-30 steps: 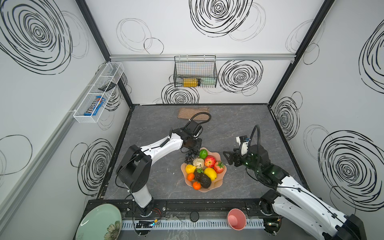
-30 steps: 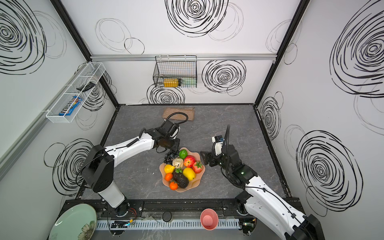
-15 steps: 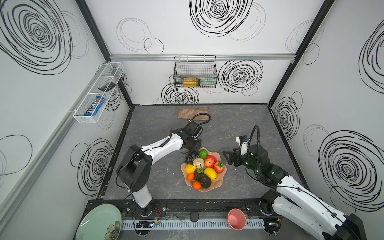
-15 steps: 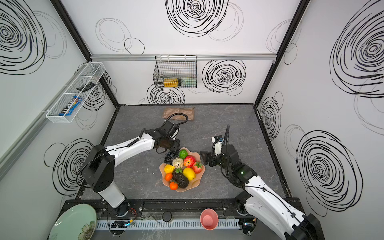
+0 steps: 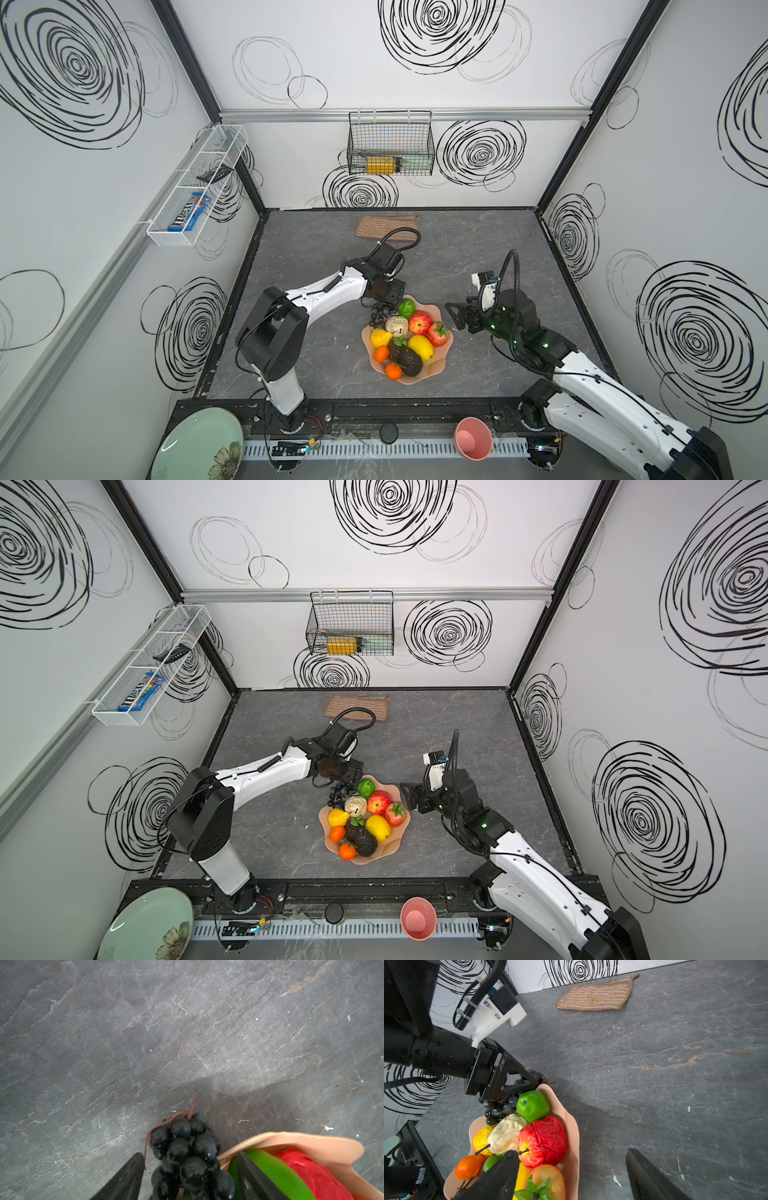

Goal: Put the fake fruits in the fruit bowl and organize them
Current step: 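Grasp the grape stem with the left gripper at the bowl edge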

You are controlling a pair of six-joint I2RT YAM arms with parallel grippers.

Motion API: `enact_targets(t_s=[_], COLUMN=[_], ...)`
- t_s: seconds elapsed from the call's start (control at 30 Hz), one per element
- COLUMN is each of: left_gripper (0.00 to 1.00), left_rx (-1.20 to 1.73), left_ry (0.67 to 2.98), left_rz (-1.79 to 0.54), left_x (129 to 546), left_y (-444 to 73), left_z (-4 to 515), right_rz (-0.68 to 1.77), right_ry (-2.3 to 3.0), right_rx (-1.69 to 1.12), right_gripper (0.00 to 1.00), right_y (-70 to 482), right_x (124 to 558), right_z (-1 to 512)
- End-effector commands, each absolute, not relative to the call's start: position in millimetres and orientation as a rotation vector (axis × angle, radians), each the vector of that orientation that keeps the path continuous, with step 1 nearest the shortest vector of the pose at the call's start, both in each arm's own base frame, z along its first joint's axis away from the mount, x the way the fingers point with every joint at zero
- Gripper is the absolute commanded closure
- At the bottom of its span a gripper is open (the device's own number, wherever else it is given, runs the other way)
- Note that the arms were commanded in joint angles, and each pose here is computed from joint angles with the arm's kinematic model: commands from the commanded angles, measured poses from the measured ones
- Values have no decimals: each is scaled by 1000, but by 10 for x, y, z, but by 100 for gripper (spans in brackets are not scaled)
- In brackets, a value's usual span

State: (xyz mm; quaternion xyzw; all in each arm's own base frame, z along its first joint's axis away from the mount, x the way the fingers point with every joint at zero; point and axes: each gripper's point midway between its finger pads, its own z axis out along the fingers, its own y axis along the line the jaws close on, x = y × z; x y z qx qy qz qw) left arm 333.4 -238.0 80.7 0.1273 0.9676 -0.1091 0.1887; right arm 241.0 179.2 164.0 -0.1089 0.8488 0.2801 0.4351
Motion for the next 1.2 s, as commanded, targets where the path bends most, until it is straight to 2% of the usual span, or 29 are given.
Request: enact_targets(t_s=[0.0,0.23,0.7,1.17], left_gripper=[26,36,66,81], left_rx=[358,358,311,303], left_ry=[2741,2748,2665,2629], left_rz=[-322,-363,-409,-446], left_x=[3343,3236,3214,3177], left_y=[-2364,-2335,-2310,-2323], left_z=[728,751,988,1089], right_rz=[695,691,694,693], right_ry=[2095,2097,2104,2102], right_rx=[-277,-277,-279,-278], right_gripper=[15,14,15,15], right_y=[1795,1787,1807,1809], right_x=[2432,2430,2446,2456], right_z=[1658,1641,1627,1644])
